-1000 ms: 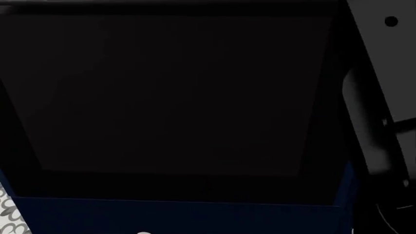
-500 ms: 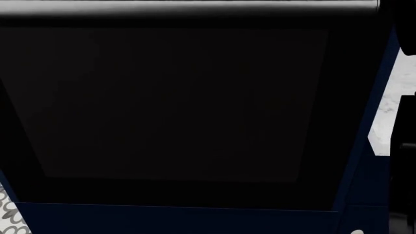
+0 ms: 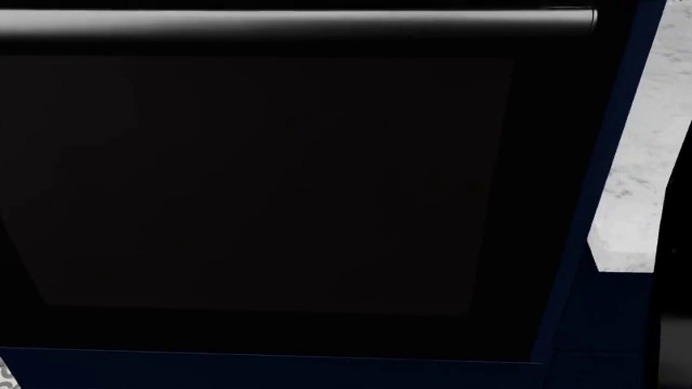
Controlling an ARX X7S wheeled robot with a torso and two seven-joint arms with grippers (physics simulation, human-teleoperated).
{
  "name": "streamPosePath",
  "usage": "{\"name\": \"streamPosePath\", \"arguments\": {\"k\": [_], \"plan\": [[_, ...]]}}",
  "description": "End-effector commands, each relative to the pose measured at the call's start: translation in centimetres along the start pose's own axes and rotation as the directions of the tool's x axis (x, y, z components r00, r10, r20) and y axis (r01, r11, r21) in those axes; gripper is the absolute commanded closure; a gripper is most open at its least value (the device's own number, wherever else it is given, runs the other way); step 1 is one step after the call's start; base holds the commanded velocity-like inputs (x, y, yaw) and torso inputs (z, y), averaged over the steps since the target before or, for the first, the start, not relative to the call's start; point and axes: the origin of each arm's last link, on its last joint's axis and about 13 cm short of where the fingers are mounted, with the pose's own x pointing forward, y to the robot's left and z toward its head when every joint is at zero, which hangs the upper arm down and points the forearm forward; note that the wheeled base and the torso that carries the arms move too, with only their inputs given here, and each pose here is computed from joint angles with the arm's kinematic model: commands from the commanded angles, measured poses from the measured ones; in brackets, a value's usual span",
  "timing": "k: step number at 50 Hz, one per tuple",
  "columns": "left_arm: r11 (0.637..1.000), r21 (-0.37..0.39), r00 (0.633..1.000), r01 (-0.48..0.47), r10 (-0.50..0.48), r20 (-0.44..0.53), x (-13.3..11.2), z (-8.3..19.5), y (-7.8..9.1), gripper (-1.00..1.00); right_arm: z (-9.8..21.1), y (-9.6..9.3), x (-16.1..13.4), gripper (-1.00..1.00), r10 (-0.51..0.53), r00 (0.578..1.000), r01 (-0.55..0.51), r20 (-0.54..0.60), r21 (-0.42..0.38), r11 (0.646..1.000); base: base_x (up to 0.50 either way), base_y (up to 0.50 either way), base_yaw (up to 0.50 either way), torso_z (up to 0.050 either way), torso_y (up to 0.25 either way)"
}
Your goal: Press the stop button on the microwave
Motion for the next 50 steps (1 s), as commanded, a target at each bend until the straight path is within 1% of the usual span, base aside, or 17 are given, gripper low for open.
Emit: {"name": "streamPosePath", "arguments": {"k": [1, 6, 10, 17, 19, 20, 25, 26, 31, 35, 39, 41, 42, 43, 46, 49, 50], "plan": [[1.0, 0.0, 1.0, 0.004, -0.004, -0.003, 0.0, -0.1, -0.1, -1.0, 0.3, 0.2, -0.1, -1.0, 0.029, 0.999, -0.03, 0.016, 0.063, 0.998, 0.0, -0.5, 0.0, 0.0, 0.0], [1.0, 0.0, 1.0, 0.004, -0.004, -0.003, 0.0, -0.1, -0.1, -1.0, 0.8, 0.5, -0.5, -1.0, 0.056, 0.998, -0.058, 0.037, 0.06, 0.996, 0.0, -0.02, 0.0, 0.0, 0.0], [1.0, 0.0, 1.0, 0.004, -0.004, -0.003, 0.0, -0.1, -0.1, -1.0, 0.6, 0.9, -0.3, -1.0, 0.074, 0.997, -0.076, 0.031, 0.082, 0.994, 0.0, 0.0, 0.0, 0.0, 0.0], [1.0, 0.0, 1.0, 0.004, -0.004, -0.003, 0.0, -0.1, -0.1, -1.0, 1.2, 0.7, 1.1, -1.0, 0.043, 0.998, -0.047, 0.038, 0.103, 0.994, 0.0, 0.0, 0.0, 0.0, 0.0], [1.0, 0.0, 1.0, 0.004, -0.004, -0.003, 0.0, -0.1, -0.1, -1.0, 0.7, 0.5, 1.5, -1.0, 0.027, 0.999, -0.029, 0.021, 0.09, 0.996, 0.0, 0.0, 0.0, 0.0, 0.0], [1.0, 0.0, 1.0, 0.004, -0.004, -0.003, 0.0, -0.1, -0.1, -1.0, 0.5, 0.5, 1.5, -1.0, 0.032, 0.999, -0.035, 0.037, 0.087, 0.996, 0.0, 0.0, 0.0, 0.0, 0.0], [1.0, 0.0, 1.0, 0.004, -0.004, -0.003, 0.0, -0.1, -0.1, -1.0, -0.1, 0.5, 1.7, -1.0, 0.032, 0.999, -0.033, 0.014, 0.107, 0.994, 0.47, -0.28, 0.0, 0.0, 0.0], [1.0, 0.0, 1.0, 0.004, -0.004, -0.003, 0.0, -0.1, -0.1, -1.0, -0.1, 0.5, 1.7, -1.0, 0.035, 0.999, -0.038, 0.031, 0.105, 0.994, 0.01, 0.0, 0.0, 0.0, 0.0], [1.0, 0.0, 1.0, 0.004, -0.004, -0.003, 0.0, -0.1, -0.1, -1.0, -0.6, 1.3, 1.8, -1.0, 0.053, 0.999, -0.054, 0.012, 0.097, 0.994, 0.0, 0.0, 0.0, 0.0, 0.0], [1.0, 0.0, 1.0, 0.004, -0.004, -0.003, 0.0, -0.1, -0.1, -1.0, 0.1, 1.0, 1.6, -1.0, 0.057, 0.998, -0.06, 0.026, 0.122, 0.991, 0.0, 0.0, 0.0, 0.0, 0.0], [1.0, 0.0, 1.0, 0.004, -0.004, -0.003, 0.0, -0.1, -0.1, -1.0, -0.2, 1.0, 1.6, -1.0, 0.062, 0.998, -0.064, 0.021, 0.131, 0.989, 0.0, 0.0, 0.0, 0.0, 0.0], [1.0, 0.0, 1.0, 0.004, -0.004, -0.003, 0.0, -0.1, -0.1, -1.0, -0.2, 1.1, 1.7, -1.0, 0.076, 0.997, -0.079, 0.026, 0.133, 0.988, 0.0, 0.0, 0.0, 0.0, 0.0], [1.0, 0.0, 1.0, 0.004, -0.004, -0.003, 0.0, -0.1, -0.1, -1.0, -0.2, 1.0, 1.7, -1.0, 0.07, 0.997, -0.073, 0.033, 0.123, 0.99, 0.5, -0.06, 0.0, 0.0, 0.0], [1.0, 0.0, 1.0, 0.004, -0.004, -0.003, 0.0, -0.1, -0.1, -1.0, -0.2, 0.9, 1.6, -1.0, 0.07, 0.997, -0.074, 0.035, 0.132, 0.988, 0.5, -0.1, 0.0, 0.0, 0.0], [1.0, 0.0, 1.0, 0.004, -0.004, -0.003, 0.0, -0.1, -0.1, -1.0, -0.3, 0.9, 1.7, -1.0, 0.054, 0.998, -0.057, 0.028, 0.125, 0.99, 0.45, -0.05, 0.0, 0.0, 0.0], [1.0, 0.0, 1.0, 0.004, -0.004, -0.003, 0.0, -0.1, -0.1, -1.0, -0.4, 1.0, 1.6, -1.0, 0.061, 0.997, -0.065, 0.037, 0.122, 0.99, 0.0, 0.0, 0.0, 0.0, 0.0], [1.0, 0.0, 1.0, 0.004, -0.004, -0.003, 0.0, -0.1, -0.1, -1.0, -0.5, 1.1, 1.6, -1.0, 0.061, 0.997, -0.065, 0.041, 0.109, 0.992, 0.0, 0.0, 0.0, 0.0, 0.0]]}}
